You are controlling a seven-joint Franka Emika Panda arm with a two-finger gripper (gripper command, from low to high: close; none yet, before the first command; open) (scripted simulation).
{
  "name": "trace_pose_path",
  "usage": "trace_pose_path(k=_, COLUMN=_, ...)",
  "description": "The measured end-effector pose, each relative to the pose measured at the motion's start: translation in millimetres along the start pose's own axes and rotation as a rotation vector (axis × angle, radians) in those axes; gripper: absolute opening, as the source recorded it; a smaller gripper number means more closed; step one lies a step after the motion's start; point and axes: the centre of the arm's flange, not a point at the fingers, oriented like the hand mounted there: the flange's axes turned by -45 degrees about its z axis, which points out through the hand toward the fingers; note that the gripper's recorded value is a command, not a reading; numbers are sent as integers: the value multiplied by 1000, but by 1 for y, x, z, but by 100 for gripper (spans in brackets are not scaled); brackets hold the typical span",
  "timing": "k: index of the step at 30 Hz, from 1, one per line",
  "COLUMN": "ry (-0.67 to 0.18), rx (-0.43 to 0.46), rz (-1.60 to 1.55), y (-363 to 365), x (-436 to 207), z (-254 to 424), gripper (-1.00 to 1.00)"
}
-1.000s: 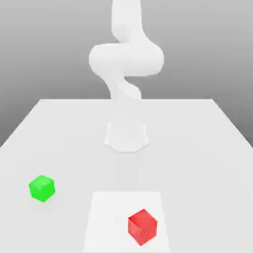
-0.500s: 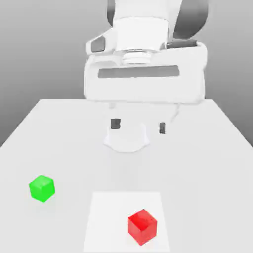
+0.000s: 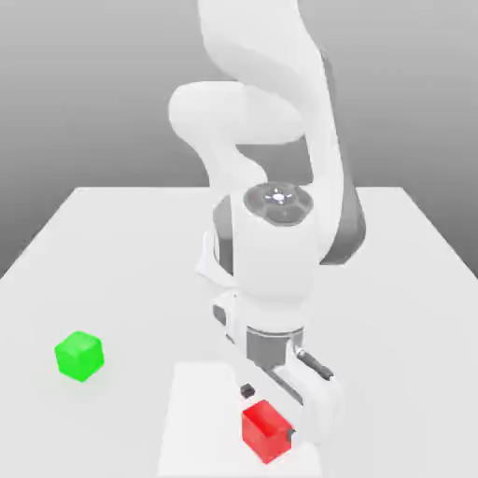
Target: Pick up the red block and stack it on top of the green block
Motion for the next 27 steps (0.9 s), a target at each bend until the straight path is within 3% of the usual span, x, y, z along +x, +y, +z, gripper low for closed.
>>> trace_pose_path(k=6, ry=1, rx=2, rz=1, y=0, x=0, z=1, gripper=-100)
trace_pose_path(k=11, ry=2, rx=1, rz=2, y=1, x=1, z=-52, gripper=-100)
trace_pose_path(k=15, ry=16, rx=-11, rz=98, y=75, x=67, z=-72, gripper=-100)
trace_pose_path(k=18, ry=17, rx=-18, rz=247, y=179, x=126, z=-84, gripper=-100)
trace_pose_path(k=22, ry=5, rx=-6, rz=335, y=281, x=142, z=-96, gripper=-100)
trace_pose_path(k=27, ry=1, rx=2, rz=333, y=296, x=142, z=-58, gripper=-100)
